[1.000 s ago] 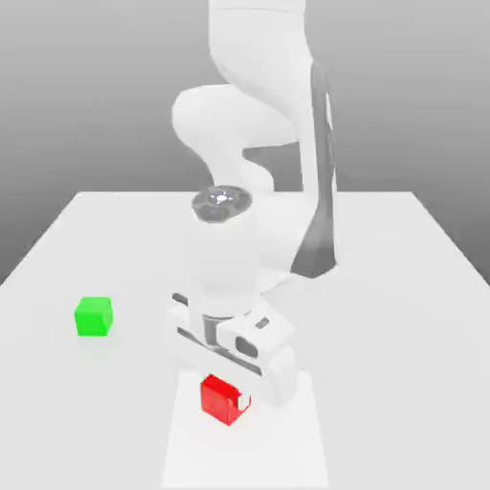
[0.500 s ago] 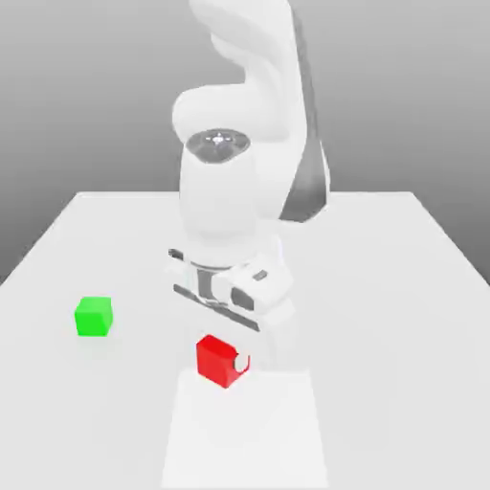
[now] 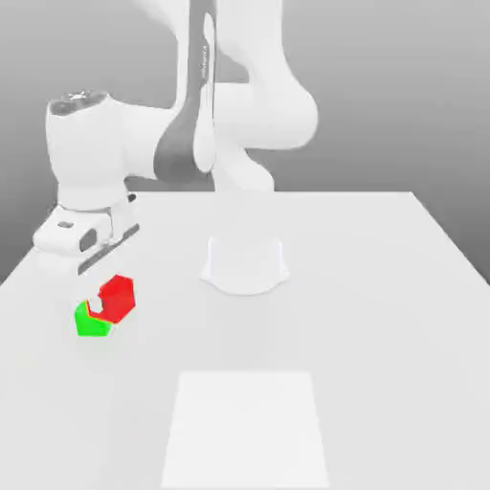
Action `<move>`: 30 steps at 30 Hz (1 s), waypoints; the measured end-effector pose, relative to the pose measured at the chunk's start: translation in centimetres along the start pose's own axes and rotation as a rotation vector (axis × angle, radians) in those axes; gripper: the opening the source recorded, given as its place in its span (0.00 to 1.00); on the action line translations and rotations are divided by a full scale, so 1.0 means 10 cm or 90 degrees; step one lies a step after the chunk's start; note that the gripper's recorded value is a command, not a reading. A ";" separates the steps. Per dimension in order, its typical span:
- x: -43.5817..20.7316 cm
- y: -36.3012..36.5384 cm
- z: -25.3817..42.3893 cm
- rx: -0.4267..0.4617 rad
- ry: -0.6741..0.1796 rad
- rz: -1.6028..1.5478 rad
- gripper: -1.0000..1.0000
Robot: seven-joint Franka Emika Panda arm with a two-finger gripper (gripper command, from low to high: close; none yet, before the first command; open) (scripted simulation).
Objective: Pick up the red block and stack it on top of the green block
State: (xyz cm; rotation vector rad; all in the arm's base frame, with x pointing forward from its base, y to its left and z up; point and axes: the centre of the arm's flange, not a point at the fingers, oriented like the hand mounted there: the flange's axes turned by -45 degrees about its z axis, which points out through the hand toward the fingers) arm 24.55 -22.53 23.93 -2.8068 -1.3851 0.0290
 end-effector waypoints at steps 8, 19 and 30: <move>-0.77 -0.33 -0.03 -0.009 0.008 0.374 0.00; -0.83 -0.31 0.27 -0.012 -0.001 0.387 0.00; -0.76 -0.32 0.61 -0.008 0.010 0.383 1.00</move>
